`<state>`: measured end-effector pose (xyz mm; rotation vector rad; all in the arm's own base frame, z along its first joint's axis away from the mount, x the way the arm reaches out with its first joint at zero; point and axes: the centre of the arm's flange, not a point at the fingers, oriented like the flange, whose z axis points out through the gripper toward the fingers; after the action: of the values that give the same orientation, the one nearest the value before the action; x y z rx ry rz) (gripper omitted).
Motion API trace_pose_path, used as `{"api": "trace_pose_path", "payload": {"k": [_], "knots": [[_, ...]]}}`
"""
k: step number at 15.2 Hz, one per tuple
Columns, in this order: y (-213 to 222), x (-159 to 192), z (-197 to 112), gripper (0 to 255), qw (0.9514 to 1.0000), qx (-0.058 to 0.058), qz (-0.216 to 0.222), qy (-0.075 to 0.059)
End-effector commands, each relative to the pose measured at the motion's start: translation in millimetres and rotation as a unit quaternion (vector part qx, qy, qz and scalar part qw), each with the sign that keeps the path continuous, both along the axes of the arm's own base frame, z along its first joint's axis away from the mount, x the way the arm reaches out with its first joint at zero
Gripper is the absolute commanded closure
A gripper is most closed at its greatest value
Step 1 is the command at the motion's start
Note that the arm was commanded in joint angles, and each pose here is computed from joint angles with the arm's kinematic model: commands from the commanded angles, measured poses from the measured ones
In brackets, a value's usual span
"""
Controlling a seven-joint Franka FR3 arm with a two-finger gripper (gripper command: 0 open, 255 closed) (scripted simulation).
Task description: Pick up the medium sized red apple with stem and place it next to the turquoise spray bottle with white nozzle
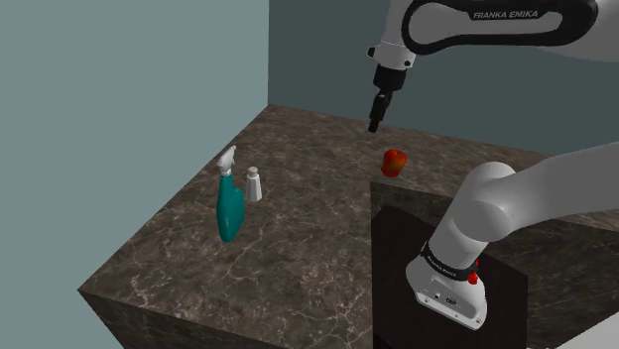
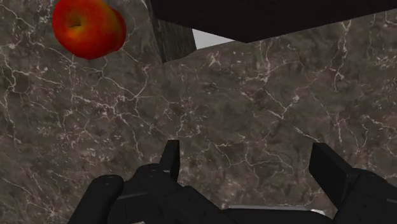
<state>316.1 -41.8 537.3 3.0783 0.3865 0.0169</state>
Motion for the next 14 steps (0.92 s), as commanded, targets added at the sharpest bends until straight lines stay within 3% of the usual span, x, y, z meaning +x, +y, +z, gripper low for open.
{"api": "trace_pose_path", "payload": {"k": [1,14], "knots": [[-21.9,1.9,-15.2,0,0.9999,-0.003,0.012,0.009],[-147.1,17.0,-125.3,0,0.9944,-0.024,0.08,0.065]]}}
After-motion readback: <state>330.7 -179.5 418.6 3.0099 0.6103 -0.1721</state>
